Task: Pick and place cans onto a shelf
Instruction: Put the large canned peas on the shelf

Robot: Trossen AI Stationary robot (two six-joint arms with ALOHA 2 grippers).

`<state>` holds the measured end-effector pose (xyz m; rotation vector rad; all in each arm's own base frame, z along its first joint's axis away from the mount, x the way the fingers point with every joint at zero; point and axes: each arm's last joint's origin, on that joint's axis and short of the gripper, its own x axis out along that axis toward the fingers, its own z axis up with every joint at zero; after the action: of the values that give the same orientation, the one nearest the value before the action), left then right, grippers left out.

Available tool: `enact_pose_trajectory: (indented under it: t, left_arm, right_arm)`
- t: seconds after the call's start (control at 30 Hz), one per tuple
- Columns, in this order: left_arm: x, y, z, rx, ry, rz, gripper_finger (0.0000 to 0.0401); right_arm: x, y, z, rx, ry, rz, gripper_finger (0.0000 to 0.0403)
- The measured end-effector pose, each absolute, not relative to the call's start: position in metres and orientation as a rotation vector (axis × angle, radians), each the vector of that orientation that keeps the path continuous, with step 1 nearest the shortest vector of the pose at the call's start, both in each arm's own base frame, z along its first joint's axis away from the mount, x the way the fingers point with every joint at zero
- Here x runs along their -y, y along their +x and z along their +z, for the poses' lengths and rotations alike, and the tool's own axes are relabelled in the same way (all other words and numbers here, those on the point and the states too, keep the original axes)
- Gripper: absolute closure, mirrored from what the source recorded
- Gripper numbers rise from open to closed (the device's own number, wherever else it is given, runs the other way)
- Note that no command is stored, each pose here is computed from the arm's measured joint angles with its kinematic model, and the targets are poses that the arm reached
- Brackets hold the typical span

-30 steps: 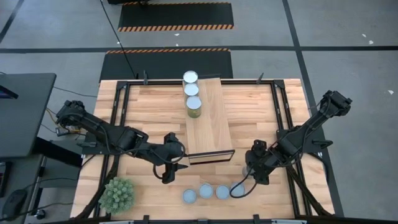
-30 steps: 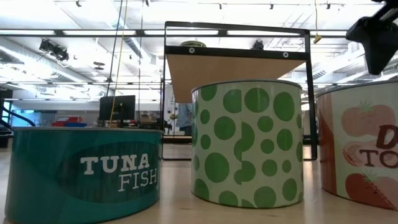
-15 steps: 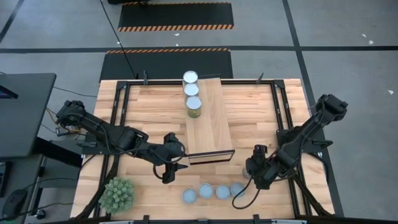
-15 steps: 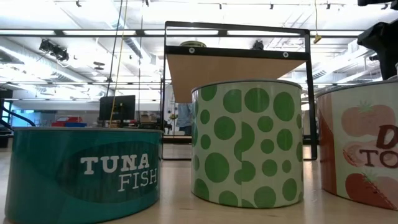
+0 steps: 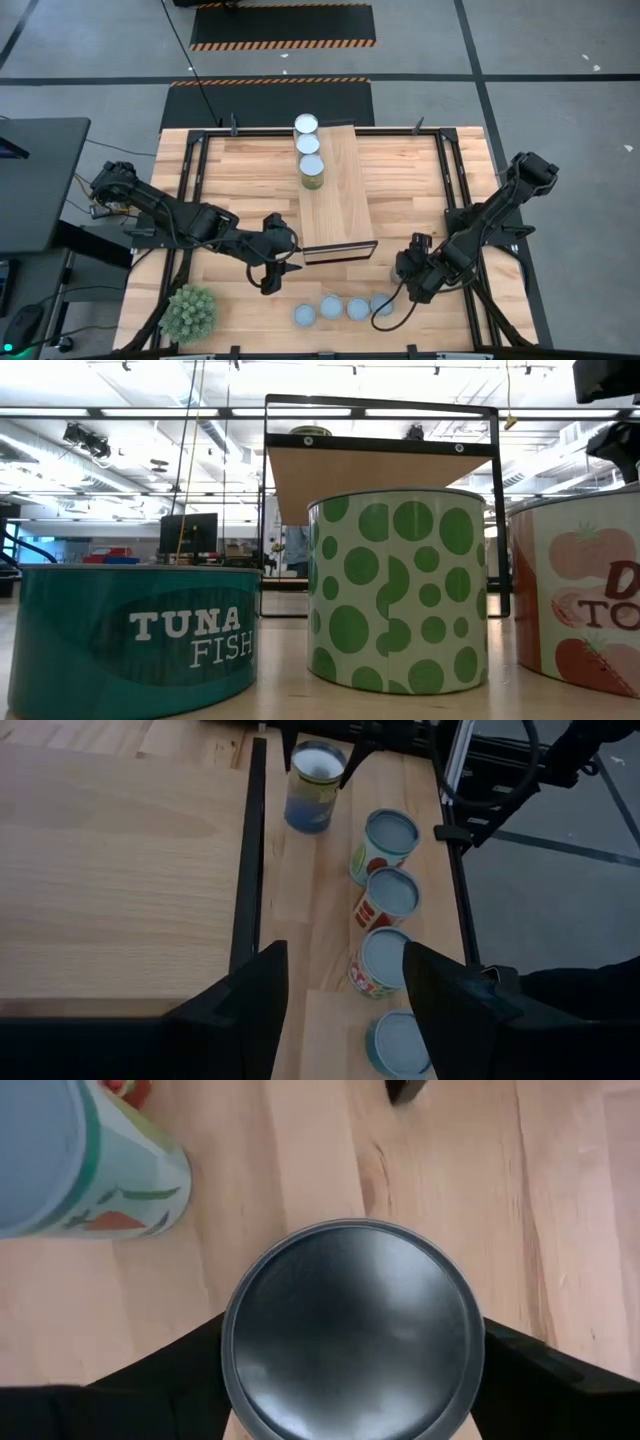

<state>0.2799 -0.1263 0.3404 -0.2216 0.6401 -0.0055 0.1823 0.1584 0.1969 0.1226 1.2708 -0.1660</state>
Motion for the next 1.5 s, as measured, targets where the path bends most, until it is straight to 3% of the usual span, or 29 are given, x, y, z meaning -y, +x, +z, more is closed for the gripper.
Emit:
enact_pose_trajectory:
  t: [0.3, 0.67, 1.13, 1.5]
  left_arm:
    - [0.126, 0.280, 0.340, -0.643, -0.220, -0.005, 0.0198]
    - [0.110, 0.278, 0.351, -0.599, -0.235, 0.025, 0.0198]
    - [0.077, 0.289, 0.355, -0.579, -0.307, 0.053, 0.0198]
    - [0.069, 0.280, 0.370, -0.513, -0.342, 0.048, 0.0198]
  right_arm:
    - [-0.131, 0.178, 0.215, -1.260, 0.166, -0.277, 0.0081]
    - [-0.065, 0.172, 0.284, -1.182, 0.182, -0.392, 0.0078]
    - [-0.021, 0.215, 0.369, -1.148, -0.031, -0.249, 0.0079]
    - [-0.005, 0.270, 0.399, -1.075, -0.145, -0.070, 0.0078]
